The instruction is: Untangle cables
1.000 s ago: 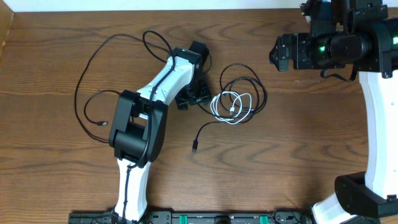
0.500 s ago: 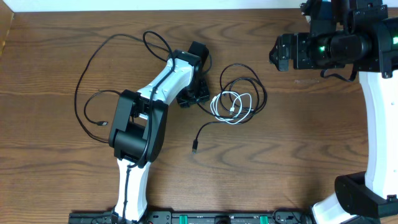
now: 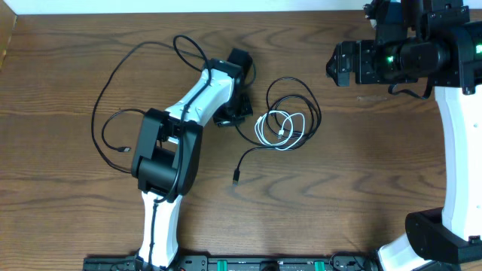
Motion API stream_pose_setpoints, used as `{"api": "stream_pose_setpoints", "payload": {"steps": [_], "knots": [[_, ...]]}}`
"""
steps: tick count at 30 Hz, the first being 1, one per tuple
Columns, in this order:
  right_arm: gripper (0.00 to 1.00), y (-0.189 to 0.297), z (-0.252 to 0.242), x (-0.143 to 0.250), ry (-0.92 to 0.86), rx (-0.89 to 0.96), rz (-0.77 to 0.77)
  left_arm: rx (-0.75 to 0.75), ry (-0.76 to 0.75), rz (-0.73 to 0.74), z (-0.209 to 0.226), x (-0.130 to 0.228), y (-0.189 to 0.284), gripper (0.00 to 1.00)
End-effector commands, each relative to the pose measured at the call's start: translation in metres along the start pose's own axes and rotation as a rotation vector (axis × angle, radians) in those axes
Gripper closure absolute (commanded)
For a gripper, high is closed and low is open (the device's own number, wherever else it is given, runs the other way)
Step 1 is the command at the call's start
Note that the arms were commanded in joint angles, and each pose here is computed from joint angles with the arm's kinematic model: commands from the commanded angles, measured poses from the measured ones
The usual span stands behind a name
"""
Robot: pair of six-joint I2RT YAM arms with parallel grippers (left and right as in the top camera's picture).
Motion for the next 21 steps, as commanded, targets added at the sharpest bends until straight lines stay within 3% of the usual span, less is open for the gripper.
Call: {"api": "stream_pose_setpoints", "payload": {"steps": [1,9,14,18,19,21], "knots": [[0.01,-0.001,-0.003,0.000,-0.009,0.037,0.004,0.130,-0.024,-0.143,-0.008,-0.010,0.076,0.92],[0.01,-0.001,-0.005,-0.002,-0.030,0.058,-0.008,0.438,-0.066,-0.359,0.006,0.026,0.216,0.93],[0.01,-0.003,-0.005,-0.002,-0.036,0.057,0.000,0.504,-0.070,-0.426,0.023,0.046,0.256,0.90],[0.01,-0.007,-0.006,-0.001,-0.039,0.057,0.016,0.433,-0.053,-0.376,0.031,0.050,0.244,0.41],[0.01,-0.008,-0.006,-0.001,-0.040,0.057,0.020,0.414,-0.050,-0.357,0.030,0.049,0.238,0.33],[0.01,-0.009,-0.006,0.000,-0.041,0.057,0.028,0.374,-0.024,-0.310,0.030,0.047,0.221,0.29]]}}
Point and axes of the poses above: each gripper's point midway between its finger pads, its own y axis back along the fingers, its own z axis along the line the jaws close on, x = y × z, the point moved 9 cm from there along y, back along the fingers, and after that the axes turned 13 degrees about y, right-handed, at the moved point
